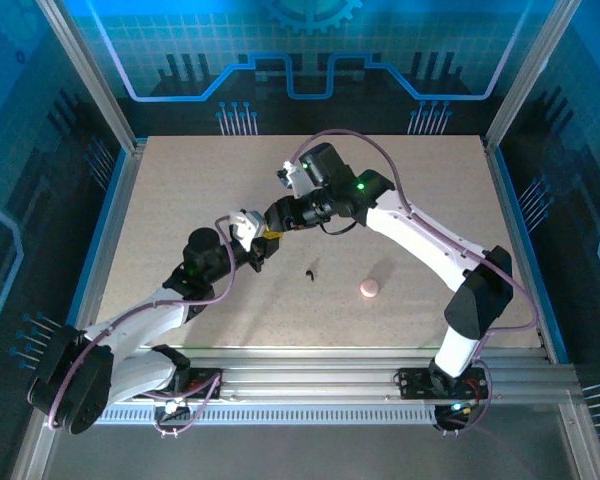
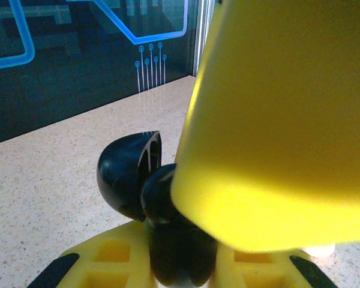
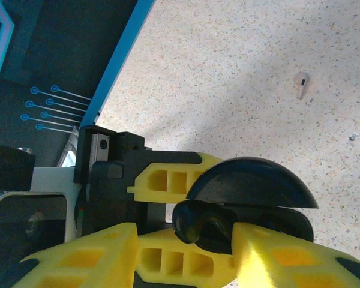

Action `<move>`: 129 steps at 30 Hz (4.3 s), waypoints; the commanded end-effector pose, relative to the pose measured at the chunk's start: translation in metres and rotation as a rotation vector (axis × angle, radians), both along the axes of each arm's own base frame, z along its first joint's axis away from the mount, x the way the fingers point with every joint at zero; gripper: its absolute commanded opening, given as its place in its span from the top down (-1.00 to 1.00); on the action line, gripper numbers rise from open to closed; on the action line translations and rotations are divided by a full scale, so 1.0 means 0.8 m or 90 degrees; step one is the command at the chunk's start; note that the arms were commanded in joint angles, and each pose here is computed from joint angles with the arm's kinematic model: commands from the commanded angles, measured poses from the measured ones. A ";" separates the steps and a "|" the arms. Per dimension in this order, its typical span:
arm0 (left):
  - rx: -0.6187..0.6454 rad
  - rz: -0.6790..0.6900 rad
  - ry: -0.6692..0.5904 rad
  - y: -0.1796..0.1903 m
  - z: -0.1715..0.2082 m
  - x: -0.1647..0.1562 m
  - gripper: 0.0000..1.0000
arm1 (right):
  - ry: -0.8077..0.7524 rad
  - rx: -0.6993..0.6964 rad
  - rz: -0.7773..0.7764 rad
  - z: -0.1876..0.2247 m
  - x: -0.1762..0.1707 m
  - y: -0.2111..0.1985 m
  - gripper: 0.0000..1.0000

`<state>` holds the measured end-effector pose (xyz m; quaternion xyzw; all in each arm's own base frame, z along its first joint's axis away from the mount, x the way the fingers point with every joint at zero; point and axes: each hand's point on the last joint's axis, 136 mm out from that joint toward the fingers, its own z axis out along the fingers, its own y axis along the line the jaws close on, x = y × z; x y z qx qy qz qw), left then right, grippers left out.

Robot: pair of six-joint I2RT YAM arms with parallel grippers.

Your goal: Insert wireless bluetooth earbuds into charging case

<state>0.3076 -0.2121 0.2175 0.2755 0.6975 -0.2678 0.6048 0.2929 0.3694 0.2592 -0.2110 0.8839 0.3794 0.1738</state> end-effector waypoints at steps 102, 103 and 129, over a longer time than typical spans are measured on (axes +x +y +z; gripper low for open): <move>0.059 0.007 -0.058 0.000 0.026 -0.006 0.86 | 0.006 0.014 -0.112 -0.008 0.013 -0.042 0.44; 0.057 0.006 -0.058 -0.001 0.026 -0.006 0.85 | 0.010 0.021 -0.111 -0.008 0.012 -0.042 0.44; 0.067 -0.117 -0.123 -0.025 0.023 -0.047 0.85 | -0.199 0.107 -0.036 0.052 -0.006 -0.071 0.23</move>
